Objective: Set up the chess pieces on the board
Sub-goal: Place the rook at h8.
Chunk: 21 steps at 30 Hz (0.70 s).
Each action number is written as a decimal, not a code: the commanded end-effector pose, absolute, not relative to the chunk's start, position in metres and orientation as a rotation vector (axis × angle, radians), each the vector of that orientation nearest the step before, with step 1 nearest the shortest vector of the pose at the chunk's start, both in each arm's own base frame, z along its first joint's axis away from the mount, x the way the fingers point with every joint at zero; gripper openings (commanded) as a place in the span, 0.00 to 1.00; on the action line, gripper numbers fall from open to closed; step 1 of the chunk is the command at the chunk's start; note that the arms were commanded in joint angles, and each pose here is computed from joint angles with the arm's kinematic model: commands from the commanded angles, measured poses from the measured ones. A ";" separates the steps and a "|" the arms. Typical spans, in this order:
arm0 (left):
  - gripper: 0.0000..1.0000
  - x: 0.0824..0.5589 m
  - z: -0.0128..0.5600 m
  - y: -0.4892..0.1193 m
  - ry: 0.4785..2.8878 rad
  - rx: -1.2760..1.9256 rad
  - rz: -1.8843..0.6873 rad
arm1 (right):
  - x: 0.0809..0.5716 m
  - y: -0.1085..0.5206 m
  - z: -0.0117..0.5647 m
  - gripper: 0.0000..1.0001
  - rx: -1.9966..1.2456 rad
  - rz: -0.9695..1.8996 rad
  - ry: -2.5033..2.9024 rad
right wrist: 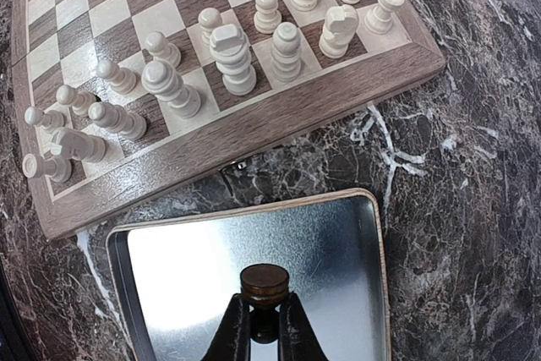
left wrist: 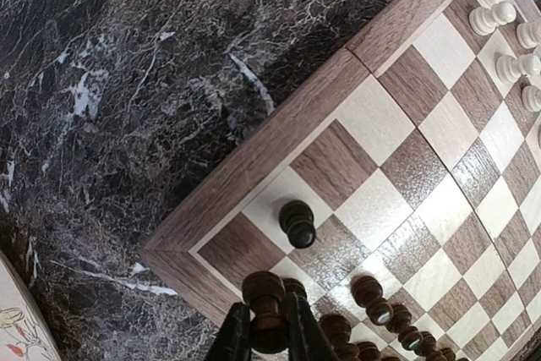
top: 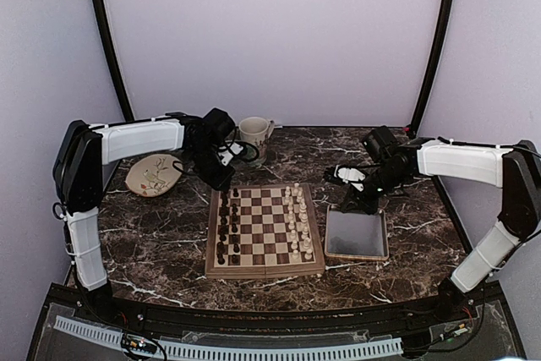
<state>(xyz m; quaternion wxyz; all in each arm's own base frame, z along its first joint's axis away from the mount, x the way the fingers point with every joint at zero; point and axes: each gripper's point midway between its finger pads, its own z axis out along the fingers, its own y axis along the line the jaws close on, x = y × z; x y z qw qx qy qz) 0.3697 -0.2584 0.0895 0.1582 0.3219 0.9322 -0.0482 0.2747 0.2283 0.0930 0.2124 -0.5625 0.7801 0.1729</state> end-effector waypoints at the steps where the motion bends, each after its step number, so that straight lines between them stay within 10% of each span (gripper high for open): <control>1: 0.14 0.374 0.084 -0.249 2.694 0.870 -0.110 | 0.275 0.229 0.089 0.00 -1.568 0.479 2.163; 21: 0.17 0.380 0.070 -0.253 2.709 0.851 -0.168 | 0.275 0.226 0.082 0.00 -1.575 0.459 2.179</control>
